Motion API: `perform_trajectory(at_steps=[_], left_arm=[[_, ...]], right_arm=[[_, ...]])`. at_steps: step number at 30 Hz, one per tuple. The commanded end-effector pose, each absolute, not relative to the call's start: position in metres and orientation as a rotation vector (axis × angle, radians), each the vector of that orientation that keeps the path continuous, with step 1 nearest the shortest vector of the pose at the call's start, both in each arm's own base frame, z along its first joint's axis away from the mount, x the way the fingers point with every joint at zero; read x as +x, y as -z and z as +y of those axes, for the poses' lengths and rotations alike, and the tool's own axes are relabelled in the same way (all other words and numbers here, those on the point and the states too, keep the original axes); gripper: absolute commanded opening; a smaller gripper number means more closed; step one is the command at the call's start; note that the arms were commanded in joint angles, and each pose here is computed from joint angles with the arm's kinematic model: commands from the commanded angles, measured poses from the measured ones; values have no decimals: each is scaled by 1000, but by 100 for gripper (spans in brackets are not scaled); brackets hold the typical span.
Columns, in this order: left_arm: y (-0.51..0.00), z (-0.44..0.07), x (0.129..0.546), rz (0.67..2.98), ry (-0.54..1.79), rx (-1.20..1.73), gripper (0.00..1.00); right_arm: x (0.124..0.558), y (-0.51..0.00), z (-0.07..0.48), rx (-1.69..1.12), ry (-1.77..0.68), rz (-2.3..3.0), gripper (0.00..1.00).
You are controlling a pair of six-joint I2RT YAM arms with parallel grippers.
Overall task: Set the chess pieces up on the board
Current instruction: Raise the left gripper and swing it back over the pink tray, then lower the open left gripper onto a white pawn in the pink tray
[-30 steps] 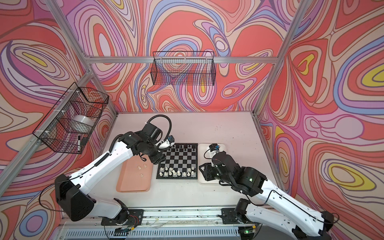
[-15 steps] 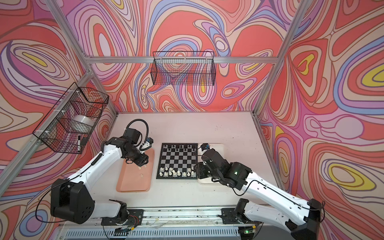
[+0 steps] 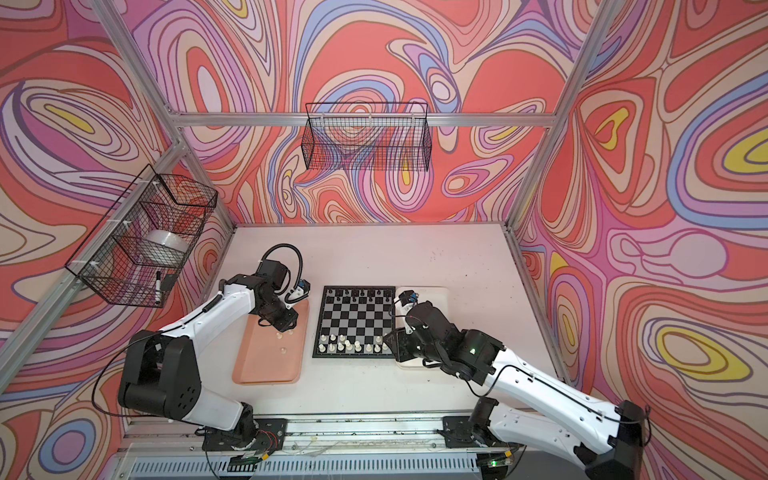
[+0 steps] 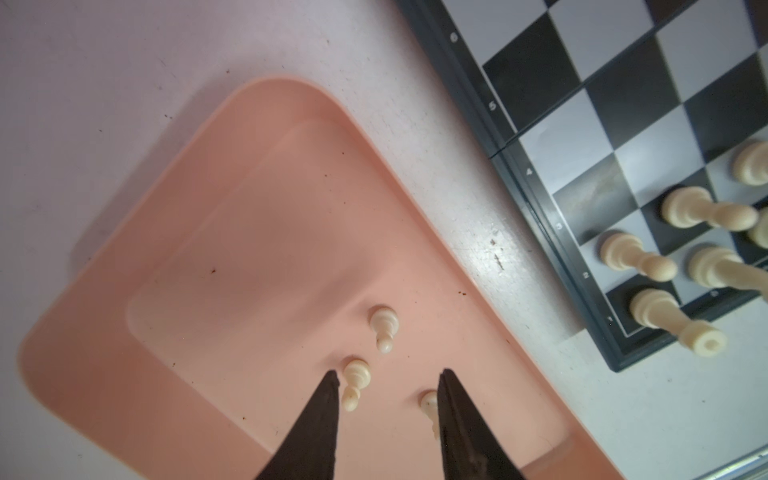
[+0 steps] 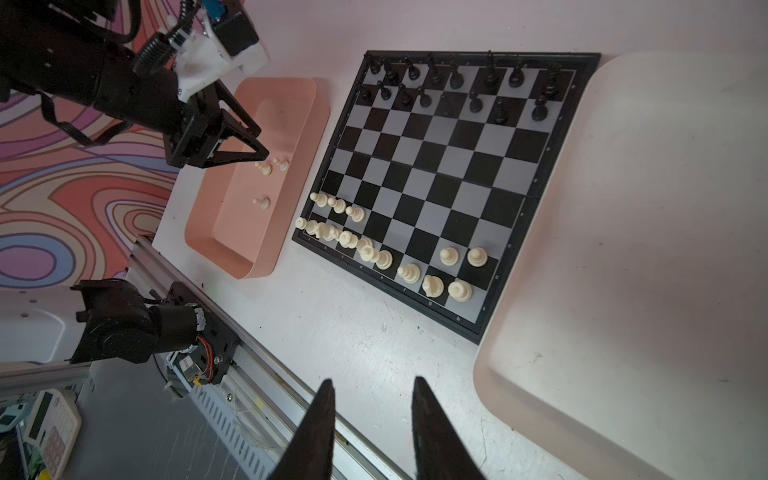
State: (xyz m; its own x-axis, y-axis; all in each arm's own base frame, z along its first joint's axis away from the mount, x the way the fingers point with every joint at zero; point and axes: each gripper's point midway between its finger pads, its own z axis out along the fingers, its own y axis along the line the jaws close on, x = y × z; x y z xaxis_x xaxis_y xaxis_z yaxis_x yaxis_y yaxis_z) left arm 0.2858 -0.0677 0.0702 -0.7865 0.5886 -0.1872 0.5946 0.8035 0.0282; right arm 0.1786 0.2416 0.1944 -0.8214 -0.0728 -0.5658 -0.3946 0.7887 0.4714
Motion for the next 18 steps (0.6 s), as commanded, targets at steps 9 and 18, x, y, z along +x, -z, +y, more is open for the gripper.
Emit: perform_trajectory(at_steps=[9,18], left_arm=[[-52,-58,287,2796,6,966,47],[-48,-61,291,2803,35,977,40]], right_arm=[[181,-194,255,-409,-837,2431,32],[185,-189,257,-425,-806,2449,32]])
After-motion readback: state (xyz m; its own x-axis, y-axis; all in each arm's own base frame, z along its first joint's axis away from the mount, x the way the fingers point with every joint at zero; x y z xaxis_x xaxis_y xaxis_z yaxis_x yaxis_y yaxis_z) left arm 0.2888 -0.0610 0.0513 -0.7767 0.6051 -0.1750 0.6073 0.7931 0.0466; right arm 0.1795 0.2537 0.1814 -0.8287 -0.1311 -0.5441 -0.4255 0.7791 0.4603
